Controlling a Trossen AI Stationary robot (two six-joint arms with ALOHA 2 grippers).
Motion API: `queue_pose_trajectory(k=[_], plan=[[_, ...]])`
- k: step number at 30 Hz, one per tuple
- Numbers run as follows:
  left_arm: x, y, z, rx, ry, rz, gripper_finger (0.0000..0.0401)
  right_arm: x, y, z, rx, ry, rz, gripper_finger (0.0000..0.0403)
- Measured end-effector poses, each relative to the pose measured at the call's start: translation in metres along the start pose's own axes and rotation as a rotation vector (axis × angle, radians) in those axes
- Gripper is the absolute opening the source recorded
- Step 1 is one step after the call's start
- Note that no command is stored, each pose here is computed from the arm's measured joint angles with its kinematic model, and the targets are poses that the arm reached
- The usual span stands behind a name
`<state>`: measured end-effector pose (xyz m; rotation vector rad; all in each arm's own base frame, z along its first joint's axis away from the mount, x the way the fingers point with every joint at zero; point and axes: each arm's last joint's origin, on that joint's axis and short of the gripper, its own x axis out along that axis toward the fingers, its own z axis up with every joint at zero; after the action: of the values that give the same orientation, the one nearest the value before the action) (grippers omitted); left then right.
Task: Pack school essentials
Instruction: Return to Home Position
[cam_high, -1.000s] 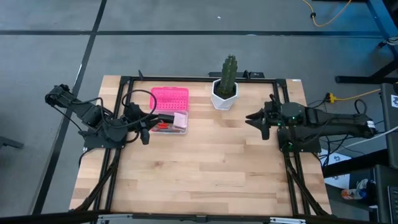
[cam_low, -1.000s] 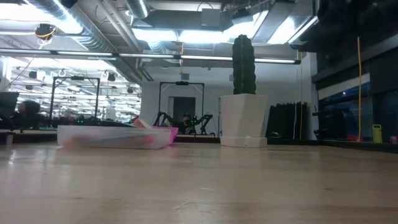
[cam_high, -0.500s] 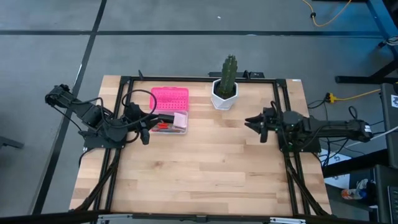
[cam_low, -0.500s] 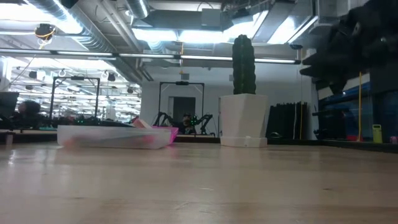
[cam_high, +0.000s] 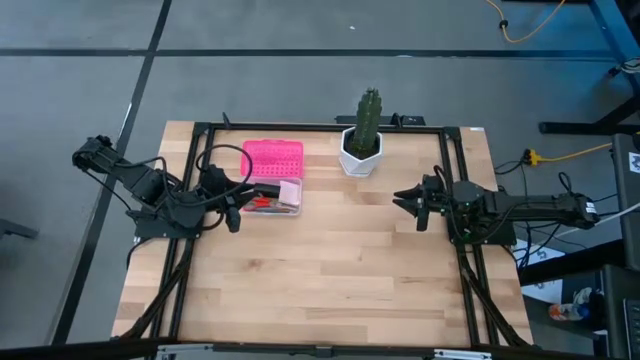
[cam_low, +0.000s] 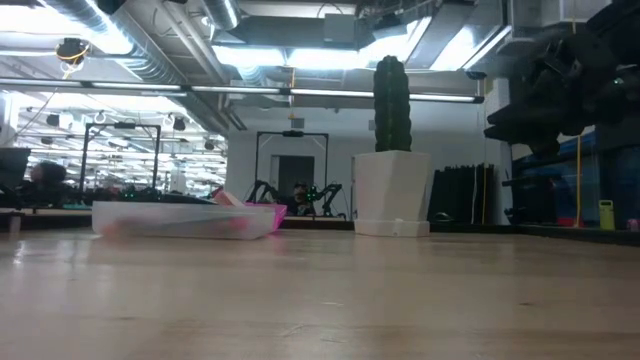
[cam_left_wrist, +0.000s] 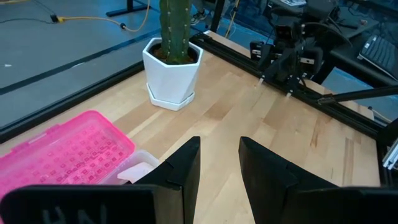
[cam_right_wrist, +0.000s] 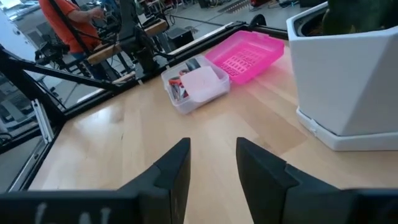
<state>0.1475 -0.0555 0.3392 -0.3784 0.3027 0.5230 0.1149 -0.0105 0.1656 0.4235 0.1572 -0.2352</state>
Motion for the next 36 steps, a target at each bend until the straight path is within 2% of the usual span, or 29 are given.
queue_pose_trajectory(k=[12, 18, 21, 24, 29, 33, 36], plan=[[0.001, -0.001, -0.001, 0.013, 0.005, 0.007, 0.0105, 0.000, -0.001, -0.003, -0.021, 0.042, 0.011, 0.0129], [0.006, 0.008, -0.014, 0.061, 0.096, 0.114, 0.0105, 0.000, -0.001, -0.004, -0.016, 0.048, 0.008, 0.0129], [0.005, 0.012, -0.017, 0.069, 0.129, 0.137, 0.0105, 0.000, -0.001, -0.004, -0.008, 0.050, 0.008, 0.0129], [0.003, 0.017, -0.022, 0.067, 0.233, 0.132, 0.0105, 0.000, -0.001, -0.005, -0.004, 0.060, 0.011, 0.0129], [0.009, 0.029, -0.049, 0.027, 0.353, 0.103, 0.0105, 0.000, -0.001, -0.006, 0.003, 0.074, 0.025, 0.0129], [0.017, 0.046, -0.075, -0.029, 0.362, 0.074, 0.0105, 0.000, -0.001, -0.006, 0.028, 0.078, 0.031, 0.0129], [0.018, 0.058, -0.083, -0.062, 0.322, 0.043, 0.0105, 0.000, -0.001, -0.006, 0.030, 0.078, 0.032, 0.0129]])
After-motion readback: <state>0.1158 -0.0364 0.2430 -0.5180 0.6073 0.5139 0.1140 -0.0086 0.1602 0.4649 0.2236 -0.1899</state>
